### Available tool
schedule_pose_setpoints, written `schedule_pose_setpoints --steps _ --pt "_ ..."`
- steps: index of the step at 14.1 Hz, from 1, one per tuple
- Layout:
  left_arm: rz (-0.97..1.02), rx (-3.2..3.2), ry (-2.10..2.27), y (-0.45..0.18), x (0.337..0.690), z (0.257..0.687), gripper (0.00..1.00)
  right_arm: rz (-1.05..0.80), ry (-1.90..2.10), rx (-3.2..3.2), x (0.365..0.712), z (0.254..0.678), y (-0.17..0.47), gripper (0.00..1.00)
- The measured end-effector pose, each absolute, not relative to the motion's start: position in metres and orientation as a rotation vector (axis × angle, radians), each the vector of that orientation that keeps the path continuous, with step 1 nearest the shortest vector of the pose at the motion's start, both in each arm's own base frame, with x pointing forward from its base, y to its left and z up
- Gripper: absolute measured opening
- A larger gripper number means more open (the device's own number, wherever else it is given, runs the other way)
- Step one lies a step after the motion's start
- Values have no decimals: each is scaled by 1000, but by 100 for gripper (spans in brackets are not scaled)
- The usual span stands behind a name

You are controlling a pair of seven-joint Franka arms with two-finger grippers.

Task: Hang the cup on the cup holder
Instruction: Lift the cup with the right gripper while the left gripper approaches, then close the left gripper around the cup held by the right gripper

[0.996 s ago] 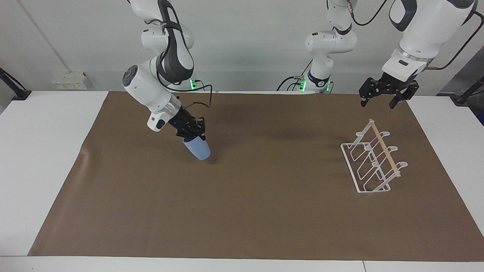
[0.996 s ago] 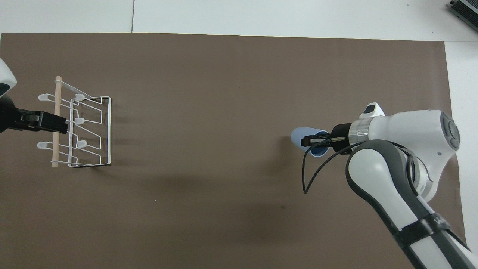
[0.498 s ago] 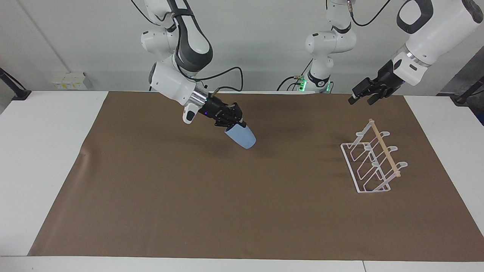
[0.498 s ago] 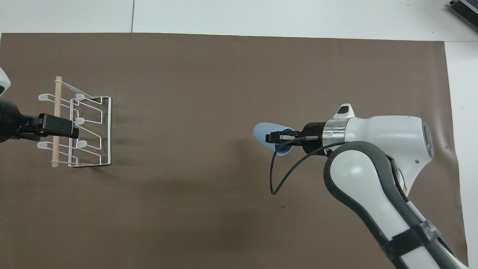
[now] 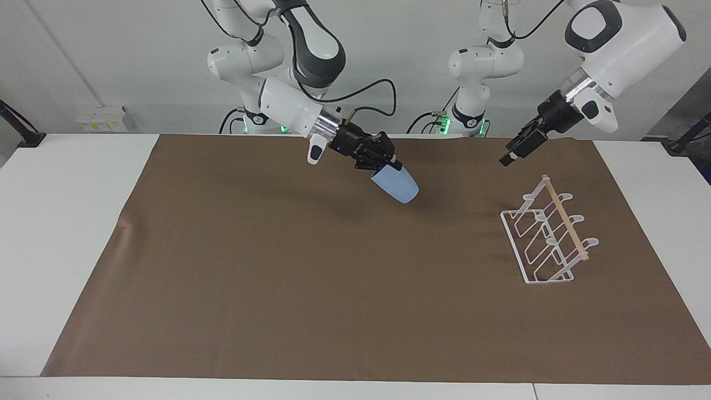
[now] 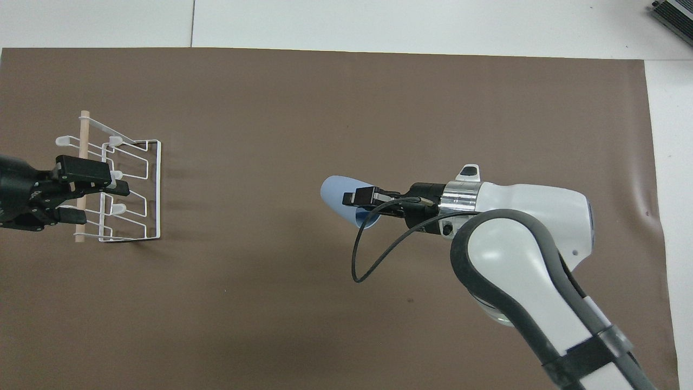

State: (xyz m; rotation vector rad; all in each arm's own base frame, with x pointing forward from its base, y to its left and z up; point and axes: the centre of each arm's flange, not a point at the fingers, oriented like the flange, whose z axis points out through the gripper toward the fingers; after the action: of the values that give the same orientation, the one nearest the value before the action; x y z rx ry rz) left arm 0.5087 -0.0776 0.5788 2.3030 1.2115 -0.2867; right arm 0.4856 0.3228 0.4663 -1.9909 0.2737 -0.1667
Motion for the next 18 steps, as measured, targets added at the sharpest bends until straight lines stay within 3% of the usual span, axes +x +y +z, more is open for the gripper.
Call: schedule_pose_setpoints --steps 9,18 --pt "-344 2123 1307 -141 497 565 100 -191 334 -1790 456 536 348 8" --pt "-375 2071 1198 -172 494 586 100 -208 370 -1780 446 543 355 8"
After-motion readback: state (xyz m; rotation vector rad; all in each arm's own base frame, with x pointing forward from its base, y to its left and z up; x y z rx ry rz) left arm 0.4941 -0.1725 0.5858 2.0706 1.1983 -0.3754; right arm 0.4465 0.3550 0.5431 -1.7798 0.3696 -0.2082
